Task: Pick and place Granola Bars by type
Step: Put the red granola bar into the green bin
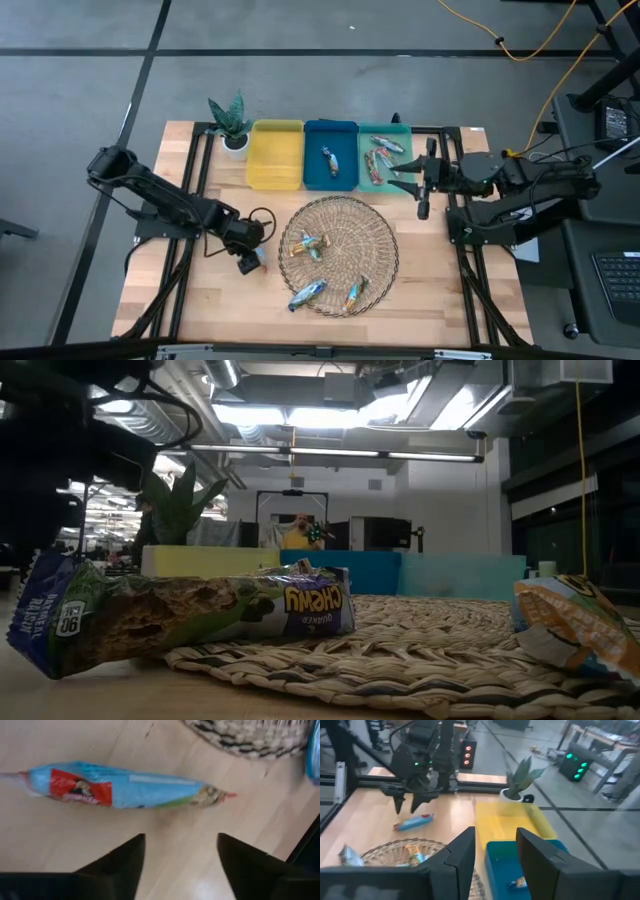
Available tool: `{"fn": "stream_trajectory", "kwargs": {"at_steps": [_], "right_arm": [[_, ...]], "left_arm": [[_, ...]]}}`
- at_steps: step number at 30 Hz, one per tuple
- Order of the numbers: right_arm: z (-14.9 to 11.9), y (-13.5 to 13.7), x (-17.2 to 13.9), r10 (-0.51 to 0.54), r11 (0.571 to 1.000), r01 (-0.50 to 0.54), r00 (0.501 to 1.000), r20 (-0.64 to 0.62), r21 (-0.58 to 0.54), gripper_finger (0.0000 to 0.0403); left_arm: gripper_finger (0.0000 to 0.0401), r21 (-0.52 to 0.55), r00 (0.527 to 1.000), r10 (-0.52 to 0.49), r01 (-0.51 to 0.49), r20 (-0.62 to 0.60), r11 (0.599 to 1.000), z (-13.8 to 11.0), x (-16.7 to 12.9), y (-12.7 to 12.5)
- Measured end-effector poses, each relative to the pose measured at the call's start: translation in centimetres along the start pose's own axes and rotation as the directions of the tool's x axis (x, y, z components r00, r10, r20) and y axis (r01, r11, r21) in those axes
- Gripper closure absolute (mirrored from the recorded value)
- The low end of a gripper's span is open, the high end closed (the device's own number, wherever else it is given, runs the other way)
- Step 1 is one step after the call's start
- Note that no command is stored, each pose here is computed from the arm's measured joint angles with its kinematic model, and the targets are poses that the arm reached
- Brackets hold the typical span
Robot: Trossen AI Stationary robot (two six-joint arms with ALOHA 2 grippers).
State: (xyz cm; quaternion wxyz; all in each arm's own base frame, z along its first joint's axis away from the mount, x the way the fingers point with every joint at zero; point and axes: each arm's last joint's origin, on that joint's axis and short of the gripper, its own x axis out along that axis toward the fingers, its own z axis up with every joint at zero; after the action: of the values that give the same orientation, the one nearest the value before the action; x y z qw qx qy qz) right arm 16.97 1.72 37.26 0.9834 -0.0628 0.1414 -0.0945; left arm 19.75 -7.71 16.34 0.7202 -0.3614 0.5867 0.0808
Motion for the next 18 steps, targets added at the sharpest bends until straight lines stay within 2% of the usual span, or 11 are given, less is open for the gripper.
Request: {"fn": "stream_trajectory", "kwargs": {"at_steps": [4, 7, 13, 18], "right_arm": [[-0.4, 0.2, 0.2, 0.025, 1.000, -0.025, 1.000, -0.010, -0.003, 0.0257], [-0.5, 0.2, 0.3, 0.042, 0.999, -0.042, 0.999, -0.014, -0.006, 0.0257], [-0.4, 0.2, 0.2, 0.049, 0.999, -0.049, 0.999, -0.009, -0.014, 0.0257], [-0.4, 0.3, 0.2, 0.075, 0.996, -0.075, 0.997, -0.007, -0.039, 0.0257]], "left_arm": [[0.0111, -0.062, 1.000, -0.018, 0.020, 0.025, 0.998, 0.4, 0.8, -0.4], [0.0093, -0.110, 0.998, -0.011, 0.018, 0.062, 0.994, 0.7, 1.1, -0.5], [0.0089, -0.248, 0.987, 0.064, -0.025, 0.149, 0.968, 1.1, 1.7, -0.3], [0.0089, -0.350, 0.980, 0.143, -0.086, 0.141, 0.933, 1.2, 2.9, 0.1]]}}
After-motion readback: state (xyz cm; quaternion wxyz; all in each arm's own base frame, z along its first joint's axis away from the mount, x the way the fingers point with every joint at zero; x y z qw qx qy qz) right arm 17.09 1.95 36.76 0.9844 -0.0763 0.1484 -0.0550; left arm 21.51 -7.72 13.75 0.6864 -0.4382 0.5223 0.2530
